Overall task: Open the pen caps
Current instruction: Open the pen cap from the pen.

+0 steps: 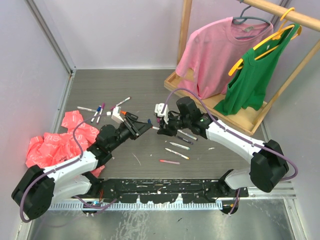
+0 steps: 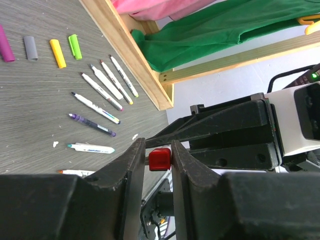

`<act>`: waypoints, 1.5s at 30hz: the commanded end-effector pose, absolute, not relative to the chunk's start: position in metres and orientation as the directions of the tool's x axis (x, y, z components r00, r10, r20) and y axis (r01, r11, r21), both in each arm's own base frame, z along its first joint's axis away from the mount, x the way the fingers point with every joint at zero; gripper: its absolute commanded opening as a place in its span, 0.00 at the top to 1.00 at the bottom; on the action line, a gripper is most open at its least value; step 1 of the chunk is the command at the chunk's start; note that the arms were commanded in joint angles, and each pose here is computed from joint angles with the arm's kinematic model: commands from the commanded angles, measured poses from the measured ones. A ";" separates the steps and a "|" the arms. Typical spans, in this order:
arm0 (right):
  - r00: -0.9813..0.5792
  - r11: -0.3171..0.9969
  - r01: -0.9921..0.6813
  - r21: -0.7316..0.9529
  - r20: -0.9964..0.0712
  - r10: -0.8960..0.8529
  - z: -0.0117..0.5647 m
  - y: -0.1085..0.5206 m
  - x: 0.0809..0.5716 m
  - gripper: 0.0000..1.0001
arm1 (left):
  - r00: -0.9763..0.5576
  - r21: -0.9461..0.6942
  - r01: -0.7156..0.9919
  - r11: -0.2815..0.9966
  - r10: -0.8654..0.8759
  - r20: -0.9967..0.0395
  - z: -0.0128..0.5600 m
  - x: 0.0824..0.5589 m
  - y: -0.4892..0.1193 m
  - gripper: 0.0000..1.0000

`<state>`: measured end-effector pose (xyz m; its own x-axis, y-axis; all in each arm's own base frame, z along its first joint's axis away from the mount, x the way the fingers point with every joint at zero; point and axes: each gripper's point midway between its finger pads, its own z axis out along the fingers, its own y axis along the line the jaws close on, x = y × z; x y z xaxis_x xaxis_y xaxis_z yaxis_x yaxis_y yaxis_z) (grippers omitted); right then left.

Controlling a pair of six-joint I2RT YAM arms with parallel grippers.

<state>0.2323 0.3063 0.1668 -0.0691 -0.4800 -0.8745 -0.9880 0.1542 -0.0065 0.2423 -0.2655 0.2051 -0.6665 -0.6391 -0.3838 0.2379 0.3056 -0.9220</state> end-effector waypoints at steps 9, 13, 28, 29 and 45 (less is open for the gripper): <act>0.014 0.127 -0.989 -0.080 -0.892 -0.452 0.177 0.310 0.234 0.99 | -0.603 -0.924 0.261 0.279 -0.701 -0.382 0.225 0.256 -0.262 0.97; 0.005 0.157 -0.984 -0.090 -0.881 -0.474 0.171 0.308 0.241 0.99 | -0.532 -0.908 0.299 0.294 -0.738 -0.414 0.241 0.269 -0.251 1.00; -0.071 0.238 -0.970 -0.050 -0.876 -0.477 0.163 0.301 0.258 0.99 | -0.455 -0.917 0.245 0.315 -0.797 -0.396 0.266 0.340 -0.162 1.00; -0.077 0.241 -0.969 -0.047 -0.874 -0.481 0.161 0.301 0.259 0.99 | -0.455 -0.920 0.247 0.306 -0.801 -0.389 0.267 0.341 -0.161 1.00; -0.080 0.294 -0.953 -0.068 -0.883 -0.462 0.171 0.288 0.275 0.99 | -0.694 -0.674 -0.153 0.722 -0.564 -0.447 0.150 0.409 -0.146 1.00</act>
<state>0.2676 0.2889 0.1470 -0.1234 -0.5045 -0.8546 -0.9611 0.2753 -0.0238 0.4081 -0.1564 0.2033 -0.5724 -0.6535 -0.4953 -0.0016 0.6050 -0.7963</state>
